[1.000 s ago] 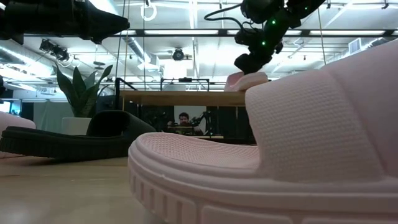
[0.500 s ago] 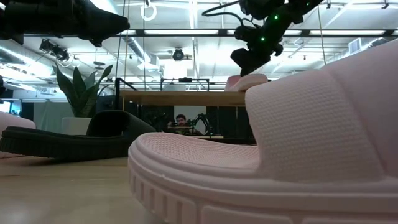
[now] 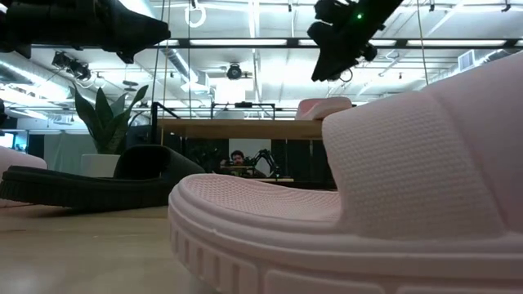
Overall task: Pick and place slides into the shelf
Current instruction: Put the middle right pink slides on the shelf, then put the middle pink slides on the shelf
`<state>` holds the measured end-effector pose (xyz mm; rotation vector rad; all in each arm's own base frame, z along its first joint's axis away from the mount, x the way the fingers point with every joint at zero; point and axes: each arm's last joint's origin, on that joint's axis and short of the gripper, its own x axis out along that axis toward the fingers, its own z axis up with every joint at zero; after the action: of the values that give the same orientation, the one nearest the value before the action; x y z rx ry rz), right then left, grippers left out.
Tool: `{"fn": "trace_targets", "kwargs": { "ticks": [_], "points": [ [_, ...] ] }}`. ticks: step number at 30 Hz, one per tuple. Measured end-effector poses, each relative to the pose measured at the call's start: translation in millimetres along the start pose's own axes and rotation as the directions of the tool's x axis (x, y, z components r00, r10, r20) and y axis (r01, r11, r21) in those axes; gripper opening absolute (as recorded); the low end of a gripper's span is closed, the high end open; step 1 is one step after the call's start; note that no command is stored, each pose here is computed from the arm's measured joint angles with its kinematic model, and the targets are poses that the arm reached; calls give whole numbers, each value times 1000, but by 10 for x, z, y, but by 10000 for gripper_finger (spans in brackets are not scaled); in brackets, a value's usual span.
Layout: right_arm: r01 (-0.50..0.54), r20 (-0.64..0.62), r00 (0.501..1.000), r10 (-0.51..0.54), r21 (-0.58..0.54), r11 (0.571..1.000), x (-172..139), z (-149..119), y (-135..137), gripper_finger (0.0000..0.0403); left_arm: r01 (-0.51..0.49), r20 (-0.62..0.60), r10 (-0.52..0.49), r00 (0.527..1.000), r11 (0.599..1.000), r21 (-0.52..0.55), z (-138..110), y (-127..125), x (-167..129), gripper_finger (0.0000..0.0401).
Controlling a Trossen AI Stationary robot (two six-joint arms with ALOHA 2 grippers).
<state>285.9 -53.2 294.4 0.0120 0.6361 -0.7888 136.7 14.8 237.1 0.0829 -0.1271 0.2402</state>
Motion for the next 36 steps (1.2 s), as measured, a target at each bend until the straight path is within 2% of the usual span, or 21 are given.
{"fn": "trace_targets", "kwargs": {
  "ticks": [3,10,14,22,27,32,34,36],
  "points": [
    [18,-30,999,-19,-18,1000,42,-78,28,140,0,0,0,1000,1000,0,0,1,0,124],
    [136,-115,985,-131,37,990,340,-329,19,125,0,0,0,1000,1000,1,0,1,0,119],
    [158,-128,981,-147,76,985,389,-418,6,115,0,0,0,1000,1000,1,0,1,0,123],
    [176,-96,980,-175,-4,984,341,-349,8,103,-1,2,1,1000,1000,7,2,1,0,117],
    [220,-18,975,-220,9,975,247,-134,-43,102,-5,53,5,999,1000,-11,52,5,-2,121],
    [194,26,980,-195,55,979,146,32,-20,100,-4,86,8,996,999,-45,84,8,-4,126],
    [143,41,988,-148,109,984,95,76,33,97,1,64,1,998,999,-34,63,-1,-4,124],
    [48,32,998,-52,124,991,53,63,115,94,19,26,-19,1000,1000,-3,26,-27,-3,121]
  ]
}}
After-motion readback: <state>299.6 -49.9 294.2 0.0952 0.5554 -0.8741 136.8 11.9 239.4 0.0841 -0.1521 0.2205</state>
